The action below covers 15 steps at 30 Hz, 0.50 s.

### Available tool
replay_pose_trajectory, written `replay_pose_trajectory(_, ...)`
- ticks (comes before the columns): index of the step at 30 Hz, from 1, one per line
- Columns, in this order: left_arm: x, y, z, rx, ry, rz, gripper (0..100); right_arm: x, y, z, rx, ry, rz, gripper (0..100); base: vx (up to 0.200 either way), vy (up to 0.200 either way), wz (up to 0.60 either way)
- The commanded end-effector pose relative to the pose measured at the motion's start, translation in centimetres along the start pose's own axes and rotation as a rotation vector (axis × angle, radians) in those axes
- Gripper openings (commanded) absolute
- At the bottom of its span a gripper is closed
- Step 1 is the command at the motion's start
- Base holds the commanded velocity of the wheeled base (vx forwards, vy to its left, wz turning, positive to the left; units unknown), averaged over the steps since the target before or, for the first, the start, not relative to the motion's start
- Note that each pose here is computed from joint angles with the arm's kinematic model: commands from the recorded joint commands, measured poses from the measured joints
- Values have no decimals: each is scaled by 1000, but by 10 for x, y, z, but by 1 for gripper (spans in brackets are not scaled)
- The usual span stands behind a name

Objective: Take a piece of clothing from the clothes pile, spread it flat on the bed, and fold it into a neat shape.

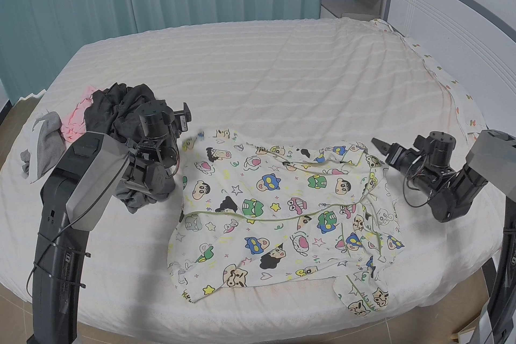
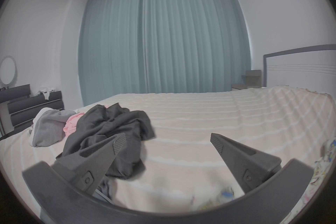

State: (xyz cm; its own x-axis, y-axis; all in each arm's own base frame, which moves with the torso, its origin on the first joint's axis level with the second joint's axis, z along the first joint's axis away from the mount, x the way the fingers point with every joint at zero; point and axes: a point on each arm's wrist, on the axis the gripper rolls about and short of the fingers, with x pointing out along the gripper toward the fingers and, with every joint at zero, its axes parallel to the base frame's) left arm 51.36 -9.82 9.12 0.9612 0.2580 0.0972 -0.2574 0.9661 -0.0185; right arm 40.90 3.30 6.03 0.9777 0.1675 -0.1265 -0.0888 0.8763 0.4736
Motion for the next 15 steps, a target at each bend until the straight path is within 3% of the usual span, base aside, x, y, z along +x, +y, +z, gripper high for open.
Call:
replay_pose_trajectory(1, 26, 31, -12, 18, 16, 81, 100, -32, -27, 31, 88, -40, -110, 100, 0, 0, 0)
replay_pose_trajectory(3, 27, 35, -9, 26, 32, 87, 100, -41, -31, 29, 94, -14, -116, 100, 0, 0, 0)
replay_pose_trajectory(5, 27, 40, -12, 52, 102, 88, 100, -64, -35, 17, 114, 74, -120, 100, 0, 0, 0)
replay_pose_trajectory(9, 23, 45, 20, -65, 88, 98, 100, -92, -42, -7, 152, 197, -141, 100, 0, 0, 0)
replay_pose_trajectory(11, 10, 51, 43, -134, 122, 97, 100, -101, -44, -17, 168, 252, -140, 100, 0, 0, 0)
replay_pose_trajectory(13, -9, 57, 66, -202, 172, 47, 100, -106, -46, -20, 185, 273, -131, 100, 0, 0, 0)
replay_pose_trajectory(14, -9, 57, 66, -202, 172, 47, 100, -106, -46, -20, 185, 273, -131, 100, 0, 0, 0)
replay_pose_trajectory(15, -42, 67, 94, -284, 240, -79, 100, -109, -46, -22, 224, 292, -121, 100, 0, 0, 0)
